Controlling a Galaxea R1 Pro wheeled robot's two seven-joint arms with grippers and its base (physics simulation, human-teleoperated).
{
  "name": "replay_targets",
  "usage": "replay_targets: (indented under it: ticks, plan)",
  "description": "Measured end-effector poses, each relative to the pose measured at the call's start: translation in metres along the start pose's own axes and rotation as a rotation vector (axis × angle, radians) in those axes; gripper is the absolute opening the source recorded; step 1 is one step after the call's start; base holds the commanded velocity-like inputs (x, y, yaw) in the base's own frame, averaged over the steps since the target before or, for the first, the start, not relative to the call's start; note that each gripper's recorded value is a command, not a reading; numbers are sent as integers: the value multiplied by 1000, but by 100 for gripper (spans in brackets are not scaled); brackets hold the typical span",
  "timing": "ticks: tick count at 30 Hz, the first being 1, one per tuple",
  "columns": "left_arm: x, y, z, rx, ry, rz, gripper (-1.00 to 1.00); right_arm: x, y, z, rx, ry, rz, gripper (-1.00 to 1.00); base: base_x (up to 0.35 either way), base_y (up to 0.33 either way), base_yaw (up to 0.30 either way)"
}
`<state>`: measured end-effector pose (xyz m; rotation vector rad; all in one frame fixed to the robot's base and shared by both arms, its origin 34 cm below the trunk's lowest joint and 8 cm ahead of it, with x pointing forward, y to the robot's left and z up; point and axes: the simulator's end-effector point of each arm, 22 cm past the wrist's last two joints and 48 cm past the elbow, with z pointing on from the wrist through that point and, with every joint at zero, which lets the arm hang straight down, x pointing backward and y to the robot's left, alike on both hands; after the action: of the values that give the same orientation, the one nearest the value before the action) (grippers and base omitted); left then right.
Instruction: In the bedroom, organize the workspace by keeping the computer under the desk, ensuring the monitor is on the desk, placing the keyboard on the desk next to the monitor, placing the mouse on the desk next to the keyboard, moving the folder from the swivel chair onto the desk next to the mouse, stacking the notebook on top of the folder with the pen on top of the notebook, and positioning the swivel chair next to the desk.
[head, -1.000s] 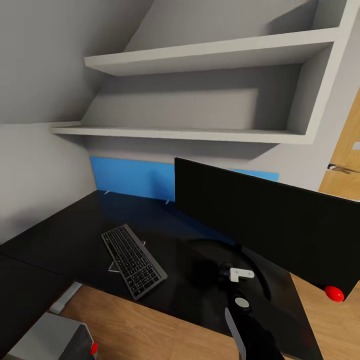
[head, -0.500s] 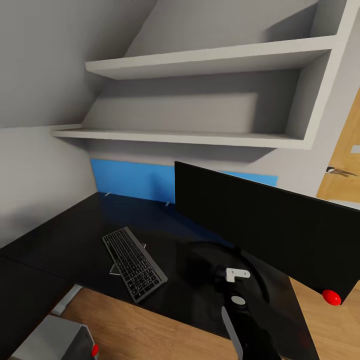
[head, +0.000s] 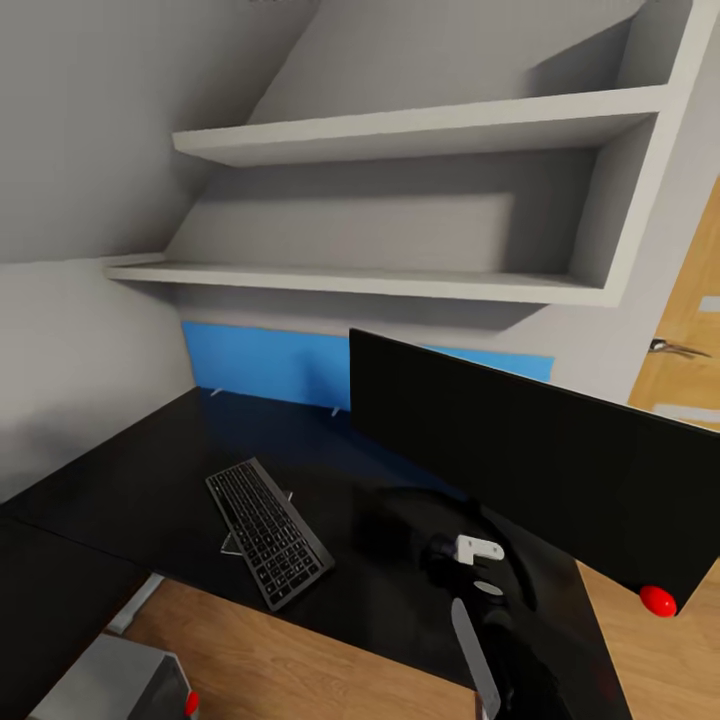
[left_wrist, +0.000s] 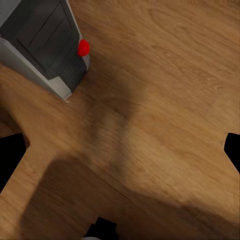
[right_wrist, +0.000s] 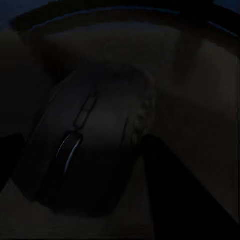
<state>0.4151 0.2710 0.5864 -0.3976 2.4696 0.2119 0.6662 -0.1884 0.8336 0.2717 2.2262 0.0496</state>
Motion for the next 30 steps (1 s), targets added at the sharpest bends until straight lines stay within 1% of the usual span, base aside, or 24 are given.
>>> replay_targets:
  ticks: [1,4,6,7,8,9,10,11,14,17,18,22,26,30]
  plan:
    - [-1,0,-1,0,0,0,100,2,22,-6,-38,-9,-37,-100,0,0,0]
    - [-3,0,-5,0,-1,0,100,0,28,-10,-49,-14,-52,-100,0,0,94]
    - [-5,1,-7,0,-1,-1,100,-3,28,-13,-47,-16,-53,-100,0,0,233]
    - [-4,-1,-8,2,1,3,100,-16,28,-19,-49,-44,-45,-100,0,0,264]
    - [-4,-2,-10,4,5,5,100,-18,27,-23,-49,-52,-41,-100,0,0,245]
    - [12,8,-13,-13,40,20,100,-24,26,-31,-49,-70,-35,-100,0,0,239]
    - [21,14,-15,-22,60,31,100,-26,25,-33,-50,-75,-32,-100,0,0,233]
    - [45,29,-22,-47,111,54,100,-26,23,-40,-49,-82,-26,-100,0,0,232]
    - [64,41,-31,-64,151,85,100,-24,20,-49,-48,-86,-19,-100,0,0,230]
    - [66,55,-33,-71,157,102,100,-27,20,-54,-49,-91,-15,-100,0,0,168]
    - [65,59,-33,-62,155,107,100,-27,19,-56,-49,-91,-14,-100,0,0,92]
    - [62,59,-35,-16,155,109,100,-30,20,-61,-50,-92,-12,-100,0,0,40]
    - [59,57,-39,1,147,108,100,-31,20,-65,-51,-89,-11,-100,0,0,11]
    - [51,58,-42,5,121,99,100,-34,20,-69,-51,-88,-11,-100,0,0,3]
